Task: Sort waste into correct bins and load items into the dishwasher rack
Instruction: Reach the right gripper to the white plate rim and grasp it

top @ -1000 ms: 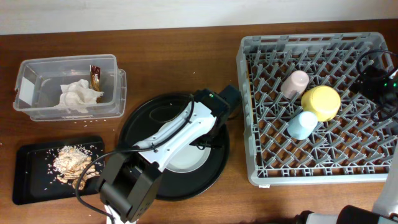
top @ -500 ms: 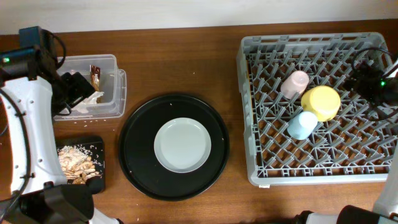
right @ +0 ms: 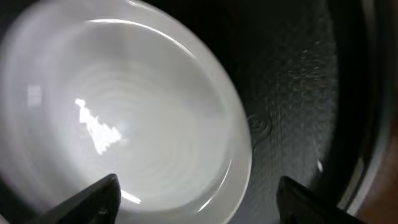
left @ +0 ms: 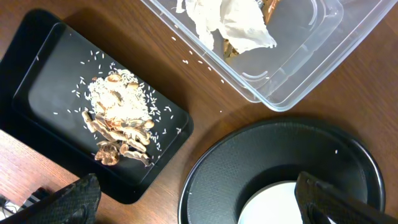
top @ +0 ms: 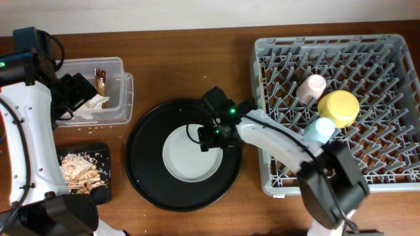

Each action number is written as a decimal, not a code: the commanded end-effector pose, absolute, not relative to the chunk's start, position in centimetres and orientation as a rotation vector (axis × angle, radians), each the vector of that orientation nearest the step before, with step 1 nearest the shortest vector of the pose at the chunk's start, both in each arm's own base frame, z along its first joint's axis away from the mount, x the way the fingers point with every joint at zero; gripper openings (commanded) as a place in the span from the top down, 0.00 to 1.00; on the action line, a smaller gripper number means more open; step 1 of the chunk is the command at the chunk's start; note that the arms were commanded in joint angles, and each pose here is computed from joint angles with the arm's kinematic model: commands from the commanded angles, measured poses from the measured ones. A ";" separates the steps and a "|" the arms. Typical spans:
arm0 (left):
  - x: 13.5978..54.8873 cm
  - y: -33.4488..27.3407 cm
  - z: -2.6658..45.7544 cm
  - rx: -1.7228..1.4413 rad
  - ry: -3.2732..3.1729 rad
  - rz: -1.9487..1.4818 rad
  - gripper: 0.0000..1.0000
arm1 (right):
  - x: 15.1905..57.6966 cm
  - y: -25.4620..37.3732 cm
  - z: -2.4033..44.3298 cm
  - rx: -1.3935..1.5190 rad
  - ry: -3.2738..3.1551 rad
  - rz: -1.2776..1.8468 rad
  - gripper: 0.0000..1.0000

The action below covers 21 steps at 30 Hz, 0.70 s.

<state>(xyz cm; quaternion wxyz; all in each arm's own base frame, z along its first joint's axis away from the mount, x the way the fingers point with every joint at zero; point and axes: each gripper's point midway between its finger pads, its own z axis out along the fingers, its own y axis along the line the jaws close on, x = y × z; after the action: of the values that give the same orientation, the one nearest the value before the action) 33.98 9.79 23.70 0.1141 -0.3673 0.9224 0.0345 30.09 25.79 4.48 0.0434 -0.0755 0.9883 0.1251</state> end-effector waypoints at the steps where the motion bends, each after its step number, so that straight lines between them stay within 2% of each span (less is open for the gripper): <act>1: 33.9 9.8 24.2 -1.063 2.696 0.095 0.01 | 30.1 24.6 1.8 -0.186 3.078 0.289 0.19; 2: 34.0 9.8 24.2 -1.063 2.696 0.095 0.01 | 30.2 24.4 1.4 -0.185 3.081 0.268 0.19; 4: 34.0 9.8 24.2 -1.063 2.696 0.095 0.01 | 29.9 24.4 0.9 -0.188 3.094 0.257 0.30; 5: 34.0 9.8 24.2 -1.063 2.696 0.095 0.01 | 29.8 24.3 0.8 -0.188 3.098 0.253 0.45; 6: 34.0 9.8 24.2 -1.063 2.696 0.095 0.01 | 29.8 24.3 0.8 -0.188 3.099 0.254 0.54; 12: 34.0 9.8 24.2 -1.063 2.696 0.095 0.01 | 28.7 23.4 -0.7 -0.186 3.122 0.229 0.54; 14: 34.0 9.8 24.2 -1.063 2.696 0.095 0.01 | 28.6 23.4 -0.8 -0.149 3.129 0.232 0.67; 17: 34.0 9.8 24.2 -1.063 2.696 0.095 0.01 | 28.7 23.5 -0.4 -0.119 3.136 0.235 0.96; 19: 34.0 9.8 24.2 -1.063 2.696 0.095 0.01 | 29.0 23.7 0.9 -0.117 3.146 0.223 0.96; 21: 34.0 9.8 24.2 -1.063 2.696 0.095 0.01 | 31.2 22.9 4.5 -0.064 3.127 0.174 0.96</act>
<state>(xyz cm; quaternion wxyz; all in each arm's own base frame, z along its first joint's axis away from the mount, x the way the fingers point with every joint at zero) 33.99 9.80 23.71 0.1145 -0.3674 0.9224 0.0346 28.57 23.57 1.92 -0.0212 -0.0363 0.9964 0.0734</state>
